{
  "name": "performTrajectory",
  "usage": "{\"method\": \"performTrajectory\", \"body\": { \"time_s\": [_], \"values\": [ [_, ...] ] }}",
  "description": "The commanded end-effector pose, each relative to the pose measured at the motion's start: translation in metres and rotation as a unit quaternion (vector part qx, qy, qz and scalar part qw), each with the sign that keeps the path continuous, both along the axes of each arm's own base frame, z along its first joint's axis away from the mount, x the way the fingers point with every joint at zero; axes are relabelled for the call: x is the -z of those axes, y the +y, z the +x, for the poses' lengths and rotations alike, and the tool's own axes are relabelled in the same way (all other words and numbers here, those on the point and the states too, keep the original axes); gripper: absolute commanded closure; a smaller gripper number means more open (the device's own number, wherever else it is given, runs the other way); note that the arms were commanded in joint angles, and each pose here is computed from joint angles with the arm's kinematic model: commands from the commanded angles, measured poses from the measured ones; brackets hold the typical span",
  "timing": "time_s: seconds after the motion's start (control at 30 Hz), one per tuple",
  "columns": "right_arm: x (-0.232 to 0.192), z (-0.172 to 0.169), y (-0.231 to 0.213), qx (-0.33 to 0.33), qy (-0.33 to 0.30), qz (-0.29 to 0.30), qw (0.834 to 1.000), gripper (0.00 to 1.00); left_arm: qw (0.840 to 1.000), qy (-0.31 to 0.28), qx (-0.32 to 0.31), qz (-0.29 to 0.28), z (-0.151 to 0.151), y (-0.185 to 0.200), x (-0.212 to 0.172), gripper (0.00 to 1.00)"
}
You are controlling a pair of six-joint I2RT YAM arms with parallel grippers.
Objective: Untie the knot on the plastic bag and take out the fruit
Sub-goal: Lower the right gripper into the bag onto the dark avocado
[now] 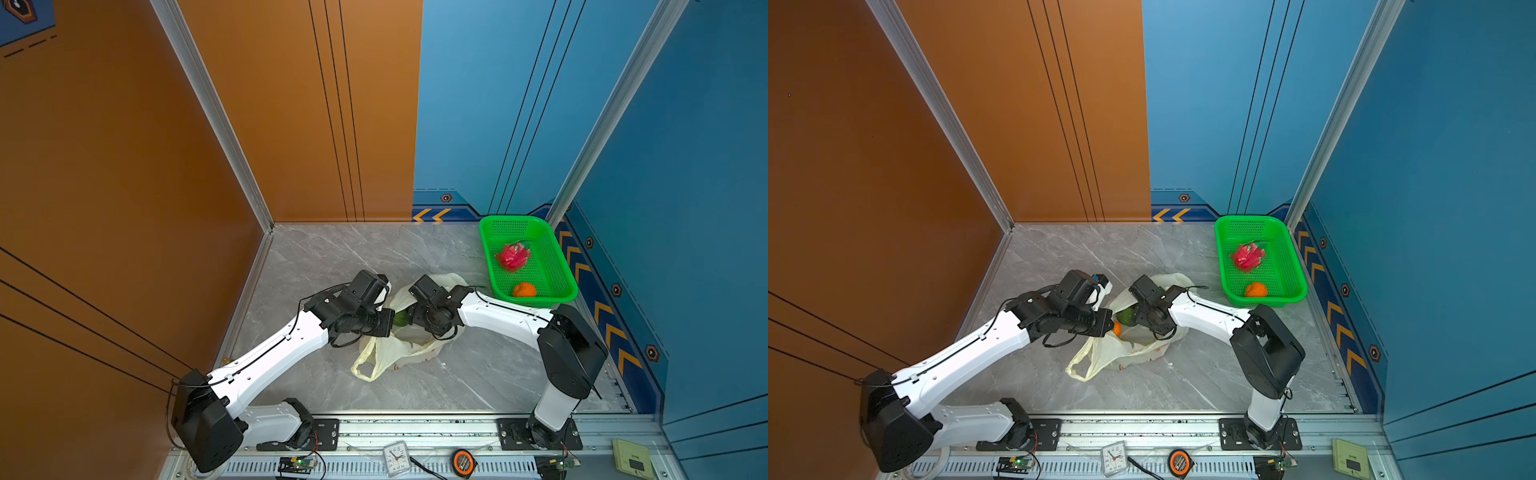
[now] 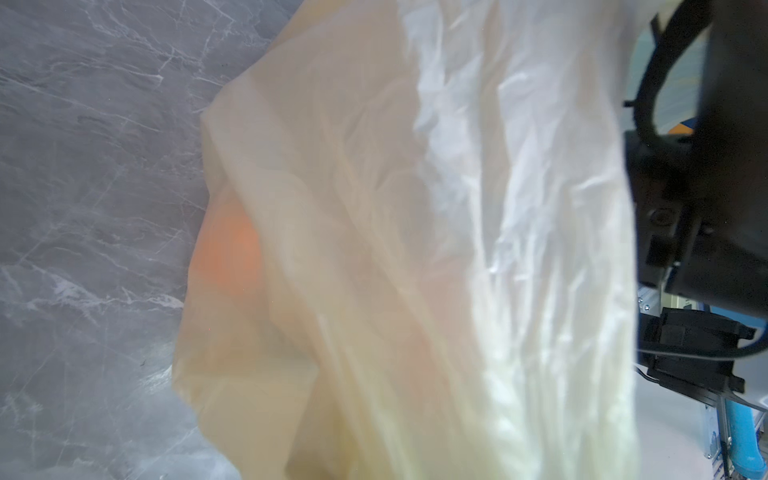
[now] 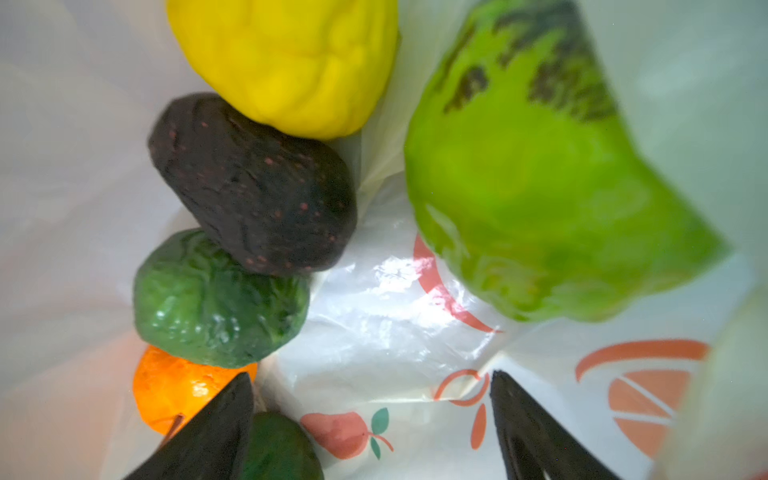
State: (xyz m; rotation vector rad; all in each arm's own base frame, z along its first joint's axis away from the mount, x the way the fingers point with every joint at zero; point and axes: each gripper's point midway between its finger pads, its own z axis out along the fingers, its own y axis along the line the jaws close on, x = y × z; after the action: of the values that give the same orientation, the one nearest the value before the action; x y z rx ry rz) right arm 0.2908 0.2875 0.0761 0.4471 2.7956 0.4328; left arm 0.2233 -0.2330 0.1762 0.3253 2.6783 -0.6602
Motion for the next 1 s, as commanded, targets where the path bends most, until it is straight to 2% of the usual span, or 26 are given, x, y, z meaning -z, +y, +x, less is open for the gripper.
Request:
{"method": "performTrajectory", "body": {
  "time_s": [0.0, 0.37, 0.73, 0.83, 0.97],
  "values": [
    [-0.011, 0.028, 0.011, 0.020, -0.036, 0.015, 0.999, 0.12, 1.000, 0.011, 0.022, 0.001, -0.007, -0.006, 0.001, 0.99],
    [0.007, 0.058, 0.026, 0.043, -0.085, 0.046, 0.994, 0.09, 0.999, 0.015, 0.029, 0.007, -0.009, -0.010, 0.005, 0.98],
    [0.026, 0.080, 0.026, 0.063, -0.107, 0.027, 0.992, 0.10, 0.999, 0.015, 0.034, 0.006, -0.011, -0.013, 0.005, 0.98],
    [0.034, 0.081, 0.025, 0.063, -0.103, 0.022, 0.992, 0.13, 0.999, 0.016, 0.034, 0.006, -0.012, -0.014, 0.005, 0.99],
    [0.041, 0.080, 0.022, 0.067, -0.099, 0.018, 0.993, 0.25, 0.999, 0.014, 0.031, 0.007, -0.013, -0.012, 0.005, 0.99]
  ]
}}
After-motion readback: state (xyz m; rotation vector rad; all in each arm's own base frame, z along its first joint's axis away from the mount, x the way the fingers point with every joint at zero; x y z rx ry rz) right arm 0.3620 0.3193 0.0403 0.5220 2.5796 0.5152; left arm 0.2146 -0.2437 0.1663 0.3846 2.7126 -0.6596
